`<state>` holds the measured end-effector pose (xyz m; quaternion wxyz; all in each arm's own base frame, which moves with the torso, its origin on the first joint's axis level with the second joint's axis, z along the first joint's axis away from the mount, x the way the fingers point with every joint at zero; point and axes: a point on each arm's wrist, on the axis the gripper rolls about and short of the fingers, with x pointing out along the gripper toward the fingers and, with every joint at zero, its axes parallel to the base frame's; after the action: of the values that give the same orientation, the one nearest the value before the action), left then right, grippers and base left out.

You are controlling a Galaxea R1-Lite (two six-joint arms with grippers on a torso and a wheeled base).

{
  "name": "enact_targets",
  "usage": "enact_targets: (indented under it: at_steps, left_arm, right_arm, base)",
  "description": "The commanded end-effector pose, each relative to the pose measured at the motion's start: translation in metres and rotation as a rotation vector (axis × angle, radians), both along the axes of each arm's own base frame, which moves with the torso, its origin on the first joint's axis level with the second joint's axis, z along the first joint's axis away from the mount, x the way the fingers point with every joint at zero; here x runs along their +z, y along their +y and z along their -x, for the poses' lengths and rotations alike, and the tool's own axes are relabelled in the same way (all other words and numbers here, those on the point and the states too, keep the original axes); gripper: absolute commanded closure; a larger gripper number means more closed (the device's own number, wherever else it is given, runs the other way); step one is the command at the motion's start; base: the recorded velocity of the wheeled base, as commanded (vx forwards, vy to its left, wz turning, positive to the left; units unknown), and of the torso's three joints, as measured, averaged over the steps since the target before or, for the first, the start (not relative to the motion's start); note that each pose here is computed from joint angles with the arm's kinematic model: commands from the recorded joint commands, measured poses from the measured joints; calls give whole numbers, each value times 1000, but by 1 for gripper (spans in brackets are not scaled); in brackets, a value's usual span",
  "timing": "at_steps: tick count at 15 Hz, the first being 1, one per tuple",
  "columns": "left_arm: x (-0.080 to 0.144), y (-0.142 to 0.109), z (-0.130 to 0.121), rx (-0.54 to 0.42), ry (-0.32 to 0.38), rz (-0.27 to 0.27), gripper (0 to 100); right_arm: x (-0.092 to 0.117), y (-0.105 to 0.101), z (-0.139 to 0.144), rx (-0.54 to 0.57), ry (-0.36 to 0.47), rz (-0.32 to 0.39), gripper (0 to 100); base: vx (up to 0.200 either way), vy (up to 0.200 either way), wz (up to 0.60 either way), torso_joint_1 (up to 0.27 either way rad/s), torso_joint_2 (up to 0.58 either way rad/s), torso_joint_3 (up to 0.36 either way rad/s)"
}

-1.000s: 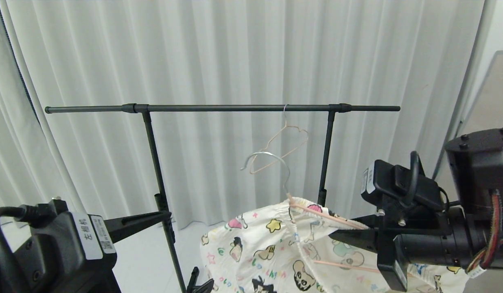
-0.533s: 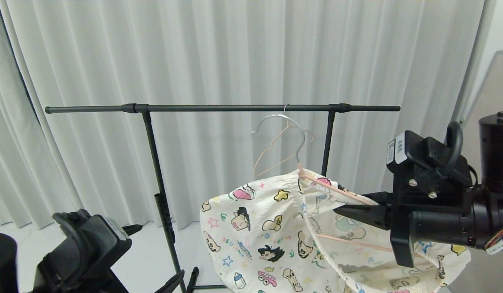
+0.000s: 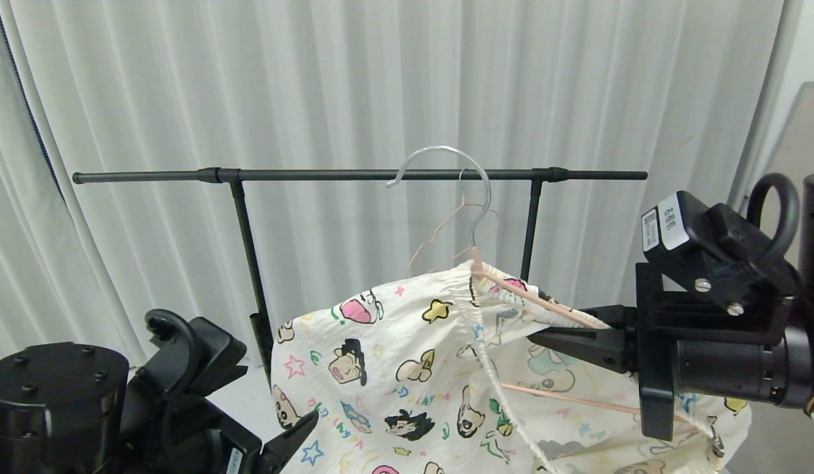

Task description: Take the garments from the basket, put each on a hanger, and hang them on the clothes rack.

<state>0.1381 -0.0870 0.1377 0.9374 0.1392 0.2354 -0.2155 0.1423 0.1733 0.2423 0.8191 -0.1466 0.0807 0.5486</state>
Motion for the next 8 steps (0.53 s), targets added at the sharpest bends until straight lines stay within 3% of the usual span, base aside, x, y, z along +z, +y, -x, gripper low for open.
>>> enact_targets:
  at_steps: [1, 2, 8]
  left_arm:
    - [-7, -1, -6, 16, 30, -18, 0]
    - [-7, -1, -6, 18, 30, -18, 100]
    - [-7, 10, -9, 81, 28, -15, 100]
  right_arm:
    - [3, 0, 4, 15, -7, -11, 100]
    - [4, -1, 5, 13, -9, -15, 100]
    - [3, -6, 3, -15, -2, -14, 100]
  base:
    - [0, 0, 0, 0, 0, 0]
    - [0, 0, 0, 0, 0, 0]
    - [0, 0, 0, 0, 0, 0]
